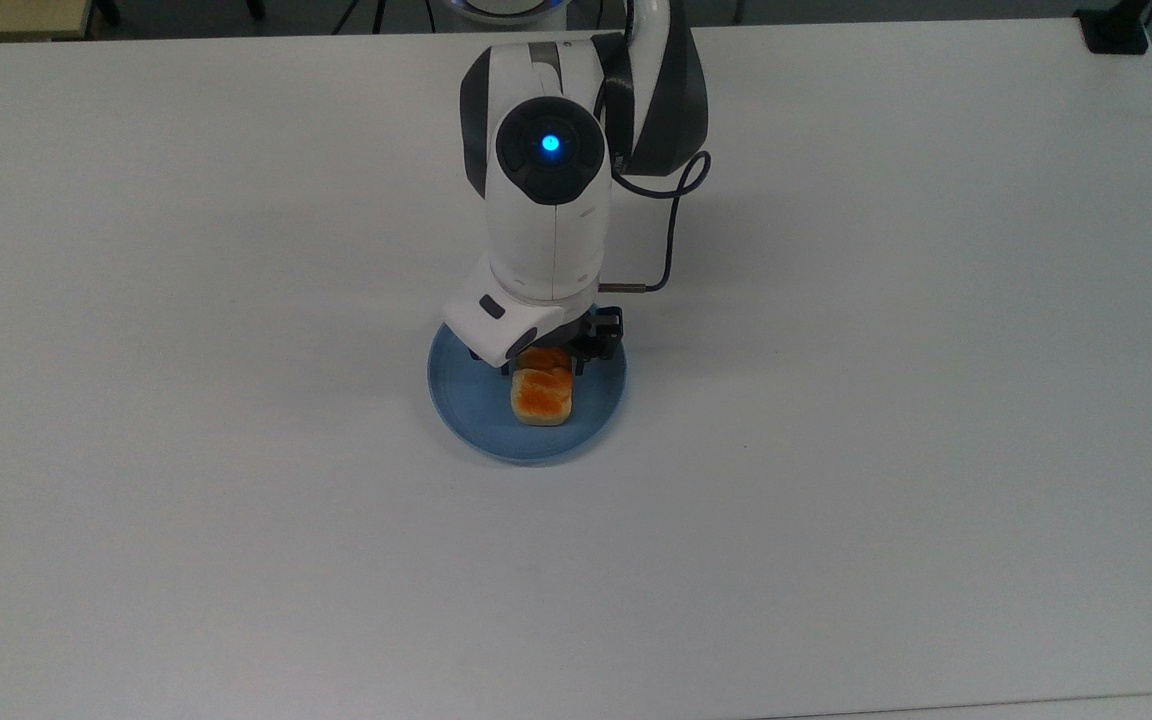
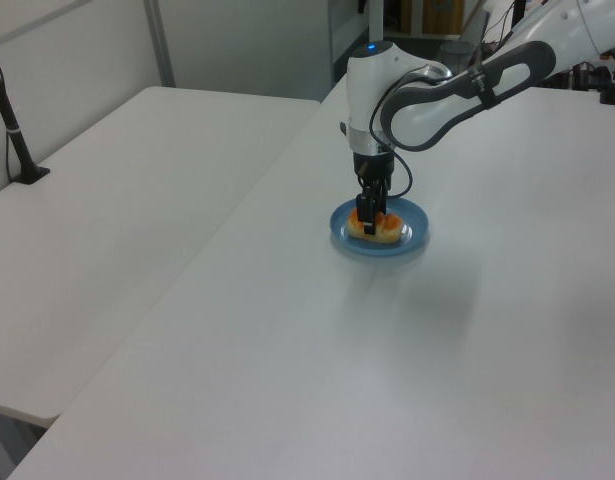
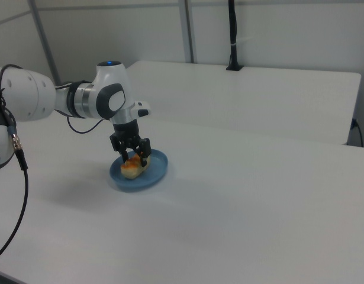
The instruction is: Put the bread on a plate
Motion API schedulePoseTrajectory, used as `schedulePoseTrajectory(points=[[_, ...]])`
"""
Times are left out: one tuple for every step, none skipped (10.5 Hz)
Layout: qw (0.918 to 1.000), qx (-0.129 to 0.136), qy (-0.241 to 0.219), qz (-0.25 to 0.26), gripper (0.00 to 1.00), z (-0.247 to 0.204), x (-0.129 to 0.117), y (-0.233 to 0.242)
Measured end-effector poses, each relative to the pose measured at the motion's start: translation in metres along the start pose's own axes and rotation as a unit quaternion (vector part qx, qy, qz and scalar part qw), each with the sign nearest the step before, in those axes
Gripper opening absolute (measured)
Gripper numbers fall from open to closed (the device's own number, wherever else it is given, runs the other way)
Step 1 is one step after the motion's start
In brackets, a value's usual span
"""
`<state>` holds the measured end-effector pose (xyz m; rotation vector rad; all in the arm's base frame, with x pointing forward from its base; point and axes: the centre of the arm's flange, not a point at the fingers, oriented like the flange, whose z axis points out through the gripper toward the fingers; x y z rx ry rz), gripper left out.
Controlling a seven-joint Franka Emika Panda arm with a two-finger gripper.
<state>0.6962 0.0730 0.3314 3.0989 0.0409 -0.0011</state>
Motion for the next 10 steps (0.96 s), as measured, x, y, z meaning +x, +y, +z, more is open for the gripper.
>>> schedulePoseTrajectory(points=[[1.0,0.0,0.003,0.001,0.96,-0.003,0.001,0.001],[1.0,0.001,0.009,0.001,0.99,-0.011,0.002,0.001],[0.9999,0.002,0.014,0.002,1.0,-0.029,0.001,0.002],[0.9999,0.002,0.015,0.003,1.0,-0.062,-0.005,0.004],[0.9998,0.004,0.016,0.005,1.0,-0.108,-0.016,0.008],[0.9998,0.001,0.019,0.005,1.0,-0.154,-0.033,0.012],[0.9997,-0.004,0.023,0.007,1.0,-0.199,-0.053,0.019],[0.9997,-0.007,0.022,0.01,1.0,-0.238,-0.076,0.028],[0.9998,-0.007,0.016,0.012,1.0,-0.266,-0.097,0.035],[0.9999,-0.006,0.006,0.011,1.0,-0.284,-0.115,0.046]])
